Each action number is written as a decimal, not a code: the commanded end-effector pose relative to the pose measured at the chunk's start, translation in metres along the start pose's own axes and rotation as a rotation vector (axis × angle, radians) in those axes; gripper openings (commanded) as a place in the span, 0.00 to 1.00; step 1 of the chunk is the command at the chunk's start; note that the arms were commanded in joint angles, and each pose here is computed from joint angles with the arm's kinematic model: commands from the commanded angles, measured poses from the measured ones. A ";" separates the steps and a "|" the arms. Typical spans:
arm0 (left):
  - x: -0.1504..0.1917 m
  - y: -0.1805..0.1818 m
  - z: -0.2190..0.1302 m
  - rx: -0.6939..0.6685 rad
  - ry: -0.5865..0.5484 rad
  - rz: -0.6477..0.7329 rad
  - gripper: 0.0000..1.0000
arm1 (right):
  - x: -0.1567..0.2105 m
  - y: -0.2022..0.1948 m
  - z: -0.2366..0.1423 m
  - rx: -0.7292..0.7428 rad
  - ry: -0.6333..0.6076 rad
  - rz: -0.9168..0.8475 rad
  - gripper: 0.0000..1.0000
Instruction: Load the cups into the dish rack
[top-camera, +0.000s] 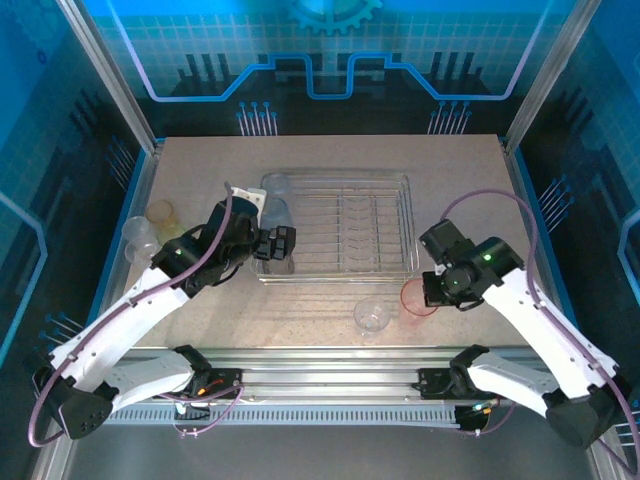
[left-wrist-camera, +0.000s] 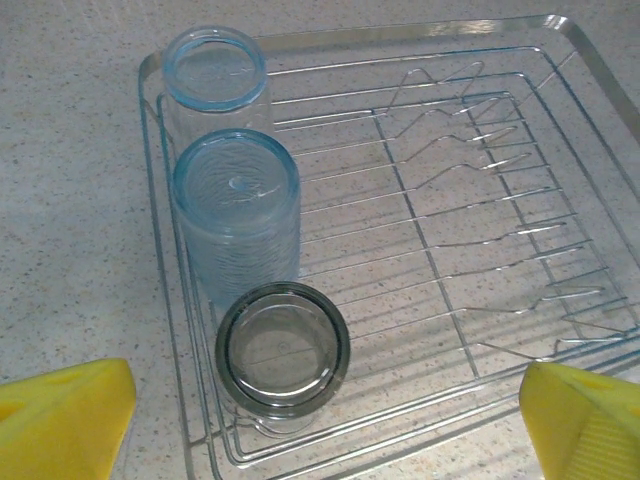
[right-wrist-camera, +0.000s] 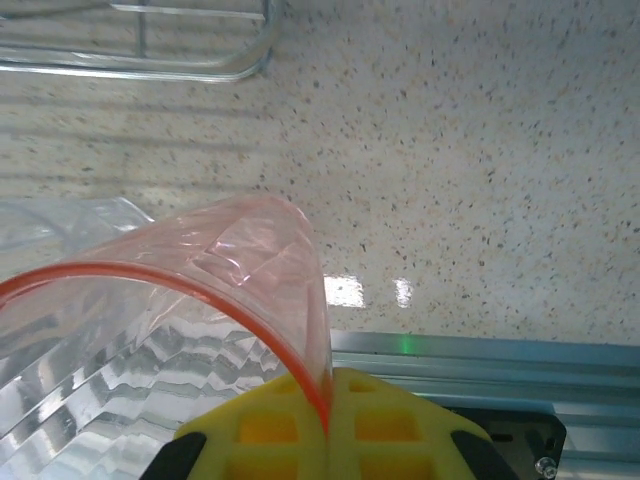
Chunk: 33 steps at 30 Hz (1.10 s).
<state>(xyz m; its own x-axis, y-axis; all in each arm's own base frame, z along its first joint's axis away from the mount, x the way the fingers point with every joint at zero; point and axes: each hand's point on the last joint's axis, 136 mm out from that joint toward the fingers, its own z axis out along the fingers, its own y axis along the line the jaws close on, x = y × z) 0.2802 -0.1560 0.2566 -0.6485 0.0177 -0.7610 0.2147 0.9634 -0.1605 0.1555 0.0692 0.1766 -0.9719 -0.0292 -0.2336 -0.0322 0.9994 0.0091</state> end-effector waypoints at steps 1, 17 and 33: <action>-0.026 -0.021 -0.022 0.121 -0.079 -0.038 0.99 | -0.002 -0.004 -0.029 -0.026 -0.053 -0.036 0.00; -0.051 -0.098 -0.074 0.624 -0.201 -0.015 0.99 | -0.047 0.070 -0.142 -0.564 -0.375 -0.152 0.00; -0.069 -0.146 -0.107 0.952 -0.242 0.006 0.99 | -0.130 0.102 -0.209 -1.145 -0.678 -0.126 0.00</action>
<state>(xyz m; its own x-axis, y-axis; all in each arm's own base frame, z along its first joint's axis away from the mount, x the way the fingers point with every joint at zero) 0.2240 -0.2626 0.3855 -0.5190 -0.1213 -0.8461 0.7451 0.4208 -0.5174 0.2333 0.1597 0.3669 -0.7158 0.2005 -0.6689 -0.4685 0.5725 0.6729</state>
